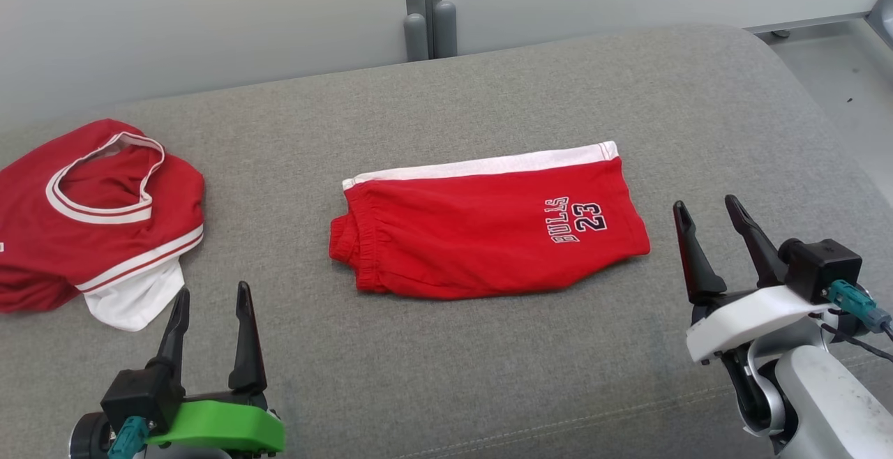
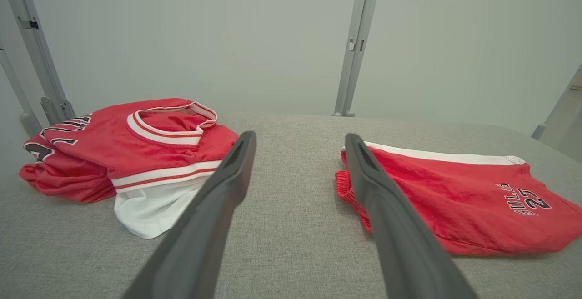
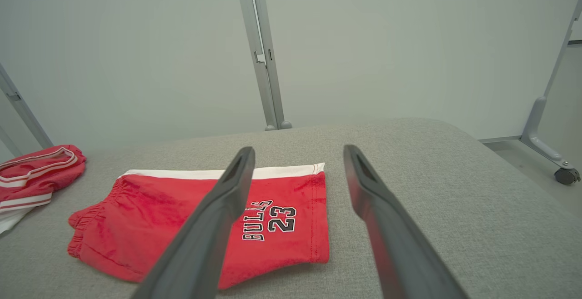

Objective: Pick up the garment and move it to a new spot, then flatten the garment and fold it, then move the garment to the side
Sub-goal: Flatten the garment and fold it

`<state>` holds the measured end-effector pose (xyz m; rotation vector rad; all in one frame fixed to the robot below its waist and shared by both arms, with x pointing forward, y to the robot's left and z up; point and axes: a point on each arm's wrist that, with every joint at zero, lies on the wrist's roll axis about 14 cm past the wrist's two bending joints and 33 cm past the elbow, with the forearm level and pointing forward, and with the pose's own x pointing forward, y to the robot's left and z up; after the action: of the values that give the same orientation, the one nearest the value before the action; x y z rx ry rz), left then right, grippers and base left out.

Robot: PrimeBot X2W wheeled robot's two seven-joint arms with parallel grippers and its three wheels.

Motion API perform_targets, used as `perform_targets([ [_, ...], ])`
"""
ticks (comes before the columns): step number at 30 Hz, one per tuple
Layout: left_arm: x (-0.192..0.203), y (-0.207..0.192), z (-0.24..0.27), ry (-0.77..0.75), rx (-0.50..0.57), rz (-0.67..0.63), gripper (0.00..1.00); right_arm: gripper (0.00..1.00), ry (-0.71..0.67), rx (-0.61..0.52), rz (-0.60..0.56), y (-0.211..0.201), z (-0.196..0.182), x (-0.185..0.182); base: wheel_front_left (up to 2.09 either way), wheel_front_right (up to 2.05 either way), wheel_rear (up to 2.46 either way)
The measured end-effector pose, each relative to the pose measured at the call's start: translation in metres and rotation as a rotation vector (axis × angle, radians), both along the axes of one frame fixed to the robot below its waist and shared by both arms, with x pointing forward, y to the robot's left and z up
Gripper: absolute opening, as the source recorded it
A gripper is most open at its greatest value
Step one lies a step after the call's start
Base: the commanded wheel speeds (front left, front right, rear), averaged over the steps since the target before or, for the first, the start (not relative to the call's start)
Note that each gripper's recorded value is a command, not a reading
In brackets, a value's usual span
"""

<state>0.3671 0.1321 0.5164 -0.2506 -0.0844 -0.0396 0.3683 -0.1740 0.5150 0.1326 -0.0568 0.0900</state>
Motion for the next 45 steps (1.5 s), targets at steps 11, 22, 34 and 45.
perform_targets([
  [11,-0.003,-0.003,-0.001,0.005,-0.003,-0.008,1.0,1.0,-0.002,-0.003,0.0,0.0,0.0,0.002,0.0,0.0,0.0],
  [22,-0.006,-0.003,-0.003,0.011,-0.005,-0.007,1.0,1.0,0.019,-0.019,0.019,0.003,-0.007,0.005,0.0,0.0,0.0],
  [34,0.0,-0.023,-0.002,0.007,-0.004,-0.064,1.0,1.0,0.196,-0.118,0.071,-0.012,-0.046,0.029,0.0,0.0,0.0],
  [45,0.028,-0.031,0.009,-0.037,0.007,-0.088,1.0,1.0,0.408,-0.047,0.123,-0.005,-0.089,0.073,0.0,0.0,0.0],
])
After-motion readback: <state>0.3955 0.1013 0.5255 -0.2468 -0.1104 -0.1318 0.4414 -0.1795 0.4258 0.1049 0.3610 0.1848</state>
